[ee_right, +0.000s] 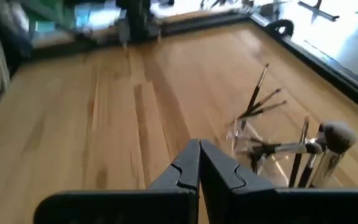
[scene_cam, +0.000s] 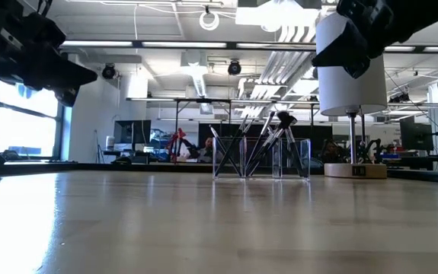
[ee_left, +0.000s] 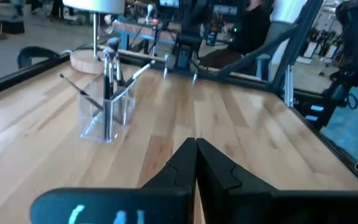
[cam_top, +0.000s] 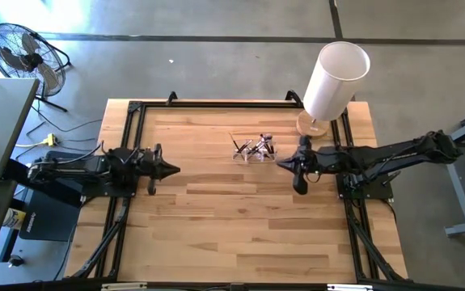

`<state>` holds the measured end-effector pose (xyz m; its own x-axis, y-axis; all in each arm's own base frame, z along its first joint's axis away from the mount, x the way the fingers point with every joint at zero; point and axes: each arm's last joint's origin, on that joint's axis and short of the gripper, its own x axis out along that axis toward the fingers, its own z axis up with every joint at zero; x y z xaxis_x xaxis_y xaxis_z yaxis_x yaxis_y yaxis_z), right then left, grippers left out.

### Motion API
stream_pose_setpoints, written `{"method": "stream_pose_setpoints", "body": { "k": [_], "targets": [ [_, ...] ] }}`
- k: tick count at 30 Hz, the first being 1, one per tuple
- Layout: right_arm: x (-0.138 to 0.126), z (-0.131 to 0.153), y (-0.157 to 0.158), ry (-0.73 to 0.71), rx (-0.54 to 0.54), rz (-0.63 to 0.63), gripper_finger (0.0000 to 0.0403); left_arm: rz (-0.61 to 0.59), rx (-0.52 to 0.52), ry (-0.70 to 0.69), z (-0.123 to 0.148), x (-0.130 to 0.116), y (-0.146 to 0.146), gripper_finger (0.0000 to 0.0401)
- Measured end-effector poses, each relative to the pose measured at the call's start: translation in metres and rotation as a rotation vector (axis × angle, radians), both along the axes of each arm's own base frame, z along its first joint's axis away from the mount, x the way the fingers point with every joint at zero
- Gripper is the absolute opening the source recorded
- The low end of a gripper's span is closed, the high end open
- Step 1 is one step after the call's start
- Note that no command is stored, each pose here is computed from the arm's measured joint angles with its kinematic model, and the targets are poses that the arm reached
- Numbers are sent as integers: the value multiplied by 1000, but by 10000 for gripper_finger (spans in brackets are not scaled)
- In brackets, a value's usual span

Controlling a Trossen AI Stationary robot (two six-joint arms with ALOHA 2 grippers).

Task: Put items in baskets/containers
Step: Return to Home Position

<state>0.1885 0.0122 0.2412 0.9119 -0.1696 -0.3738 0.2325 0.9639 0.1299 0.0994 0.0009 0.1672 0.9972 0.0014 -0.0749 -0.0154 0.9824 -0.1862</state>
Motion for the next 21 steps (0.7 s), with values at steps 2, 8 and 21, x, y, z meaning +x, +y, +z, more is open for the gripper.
{"method": "stream_pose_setpoints", "body": {
  "k": [2, 8, 21],
  "targets": [
    [-3, -3, 1, 51, -38, 52, 1, 3, 0, -5, 0, 0, 0, 2],
    [-17, -28, 2, 44, -60, 171, 1, 9, 0, -2, 0, 0, 0, 3],
    [-65, -86, -6, -159, 2, 288, 0, 13, 1, 0, 0, 0, 0, 3]
  ]
}}
